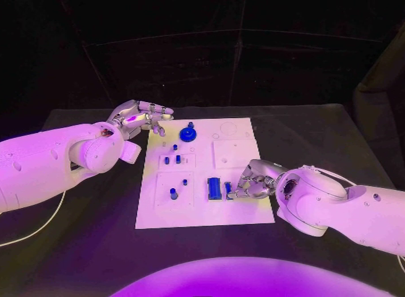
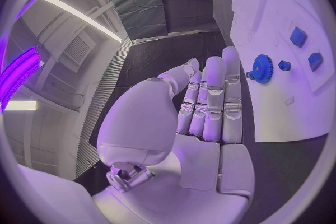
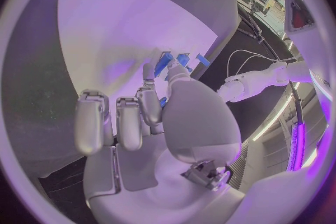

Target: Assemble the parts on the task board

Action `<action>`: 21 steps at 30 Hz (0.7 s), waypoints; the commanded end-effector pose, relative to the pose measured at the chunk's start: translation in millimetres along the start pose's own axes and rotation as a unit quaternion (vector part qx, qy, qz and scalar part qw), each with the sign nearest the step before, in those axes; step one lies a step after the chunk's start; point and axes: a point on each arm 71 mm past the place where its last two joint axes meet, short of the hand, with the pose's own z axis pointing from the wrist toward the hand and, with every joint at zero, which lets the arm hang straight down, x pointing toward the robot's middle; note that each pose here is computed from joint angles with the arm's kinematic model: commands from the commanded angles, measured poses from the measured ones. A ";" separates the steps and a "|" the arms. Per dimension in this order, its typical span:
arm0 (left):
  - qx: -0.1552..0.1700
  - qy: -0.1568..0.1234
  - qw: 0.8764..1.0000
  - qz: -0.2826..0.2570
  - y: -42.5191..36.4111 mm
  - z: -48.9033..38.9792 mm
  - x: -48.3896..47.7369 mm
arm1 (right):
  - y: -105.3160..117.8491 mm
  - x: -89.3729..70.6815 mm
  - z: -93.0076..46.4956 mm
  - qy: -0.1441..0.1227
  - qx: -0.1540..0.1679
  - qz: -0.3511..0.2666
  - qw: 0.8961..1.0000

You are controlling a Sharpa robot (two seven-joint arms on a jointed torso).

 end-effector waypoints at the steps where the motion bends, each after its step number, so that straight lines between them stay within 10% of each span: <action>1: 0.002 0.004 1.000 -0.002 -1.1 0.7 0.8 | 0.4 2.0 1.5 0.017 -0.005 -0.010 1.000; 21: 0.002 0.006 1.000 -0.003 -1.0 1.3 1.8 | 2.9 2.1 11.2 0.005 -0.009 -0.006 1.000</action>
